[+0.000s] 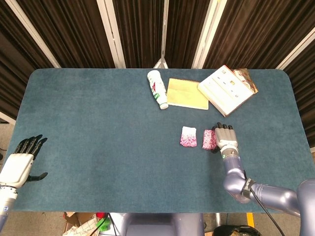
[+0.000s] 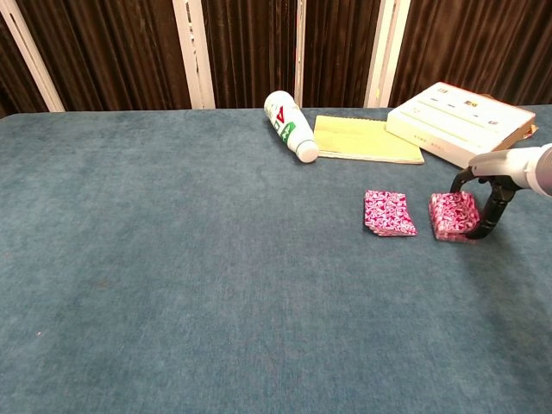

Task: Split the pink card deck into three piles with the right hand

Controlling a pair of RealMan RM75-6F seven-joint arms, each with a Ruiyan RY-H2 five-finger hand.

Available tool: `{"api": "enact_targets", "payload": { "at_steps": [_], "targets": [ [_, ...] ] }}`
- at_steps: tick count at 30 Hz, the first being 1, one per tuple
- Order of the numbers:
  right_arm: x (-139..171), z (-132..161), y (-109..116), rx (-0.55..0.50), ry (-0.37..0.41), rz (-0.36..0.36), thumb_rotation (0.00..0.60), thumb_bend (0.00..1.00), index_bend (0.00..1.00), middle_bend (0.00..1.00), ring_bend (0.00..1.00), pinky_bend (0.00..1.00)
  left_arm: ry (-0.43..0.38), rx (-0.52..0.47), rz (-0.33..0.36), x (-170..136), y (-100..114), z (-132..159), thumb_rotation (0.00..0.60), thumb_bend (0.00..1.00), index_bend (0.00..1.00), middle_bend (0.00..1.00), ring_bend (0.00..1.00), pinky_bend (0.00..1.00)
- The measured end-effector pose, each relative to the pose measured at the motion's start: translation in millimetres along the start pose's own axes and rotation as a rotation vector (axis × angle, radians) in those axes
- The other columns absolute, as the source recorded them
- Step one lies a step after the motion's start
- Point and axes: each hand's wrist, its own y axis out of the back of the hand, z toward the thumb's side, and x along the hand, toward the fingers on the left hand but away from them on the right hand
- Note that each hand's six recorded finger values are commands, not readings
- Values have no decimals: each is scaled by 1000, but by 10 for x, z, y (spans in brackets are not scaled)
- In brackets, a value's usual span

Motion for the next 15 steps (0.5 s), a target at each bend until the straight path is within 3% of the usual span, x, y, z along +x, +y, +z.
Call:
{"api": "enact_targets", "payload": {
  "at_steps": [7,15],
  "targets": [
    [40,8,11,3,1,-3,600,343,0,0,0,0,-1,0,3,-3,6,3,600,63,0,0,0,0],
    [194,244,87,4,54,-20,600,343,0,0,0,0,-1,-4,6,-5,14,1,600,63,0,0,0,0]
  ]
}}
